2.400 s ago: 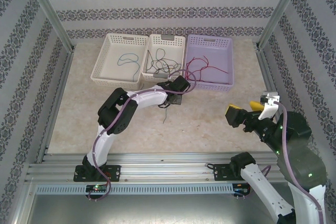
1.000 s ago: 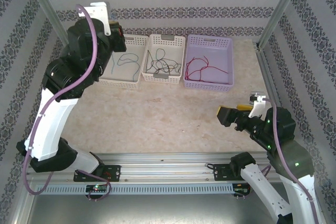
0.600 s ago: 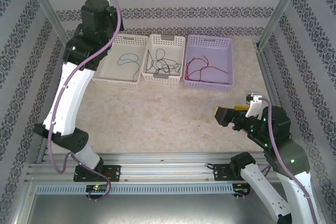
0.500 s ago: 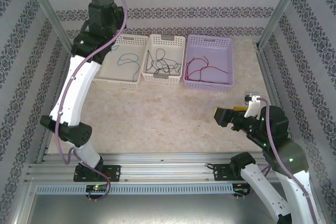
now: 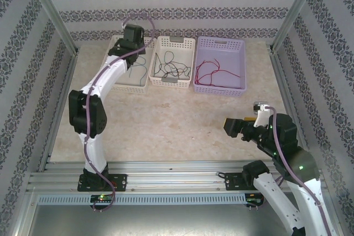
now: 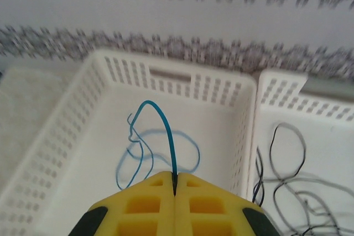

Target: Untangle the cables

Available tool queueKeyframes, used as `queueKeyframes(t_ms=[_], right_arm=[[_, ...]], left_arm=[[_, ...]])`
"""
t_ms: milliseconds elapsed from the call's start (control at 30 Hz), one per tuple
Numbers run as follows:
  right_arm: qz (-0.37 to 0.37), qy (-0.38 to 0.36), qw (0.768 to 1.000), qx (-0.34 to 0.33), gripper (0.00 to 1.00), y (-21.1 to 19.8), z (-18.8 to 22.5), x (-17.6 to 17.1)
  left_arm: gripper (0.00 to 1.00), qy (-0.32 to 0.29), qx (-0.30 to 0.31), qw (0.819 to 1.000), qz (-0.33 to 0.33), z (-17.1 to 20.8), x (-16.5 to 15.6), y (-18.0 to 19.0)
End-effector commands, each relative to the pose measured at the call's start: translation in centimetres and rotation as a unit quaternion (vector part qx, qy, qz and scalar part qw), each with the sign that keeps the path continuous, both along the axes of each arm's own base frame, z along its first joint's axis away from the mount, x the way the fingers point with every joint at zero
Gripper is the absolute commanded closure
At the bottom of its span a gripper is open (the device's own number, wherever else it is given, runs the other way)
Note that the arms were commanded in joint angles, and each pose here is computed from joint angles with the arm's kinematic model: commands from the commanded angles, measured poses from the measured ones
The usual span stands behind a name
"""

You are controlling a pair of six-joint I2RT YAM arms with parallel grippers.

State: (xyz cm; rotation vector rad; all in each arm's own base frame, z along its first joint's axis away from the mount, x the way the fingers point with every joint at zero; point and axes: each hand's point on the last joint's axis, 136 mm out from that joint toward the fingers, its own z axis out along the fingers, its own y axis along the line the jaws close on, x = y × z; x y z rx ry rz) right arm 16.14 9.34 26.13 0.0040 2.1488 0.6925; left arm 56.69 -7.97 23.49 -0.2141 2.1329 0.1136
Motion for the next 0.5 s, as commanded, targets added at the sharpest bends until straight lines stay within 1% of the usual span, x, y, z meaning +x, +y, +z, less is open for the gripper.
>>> queueKeyframes(t_ms=[0,67,233,267,333,400,467], right_arm=[[0.006,-0.006,1.0,-0.013,0.02,-0.1,-0.2,-0.3],[0.005,-0.003,1.0,-0.017,0.02,-0.2,-0.4,-0.3],[0.005,-0.003,1.0,-0.019,0.02,-0.1,-0.6,-0.1],[0.003,-0.004,1.0,-0.021,0.02,-0.2,-0.6,0.0],[0.0,-0.005,1.0,-0.023,0.02,-0.3,-0.7,0.1],[-0.001,-0.004,1.0,-0.024,0.02,-0.3,-0.9,0.3],[-0.009,-0.003,1.0,-0.028,0.02,-0.5,-1.0,0.6]], left_arm=[[0.98,-0.007,-0.041,0.999,0.009,-2.9,0.9,-0.4],[0.95,0.009,-0.053,0.999,0.003,-4.8,0.9,-0.9],[0.71,0.031,-0.086,0.996,-0.006,-6.9,0.1,-1.8],[0.61,0.034,-0.092,0.995,-0.013,-7.0,-0.1,-2.0],[0.44,0.034,-0.1,0.994,-0.023,-6.3,-0.7,-2.4],[0.23,0.03,-0.11,0.993,-0.025,-5.0,-1.6,-2.5],[0.08,0.015,-0.124,0.992,-0.025,-3.0,-2.8,-2.3]])
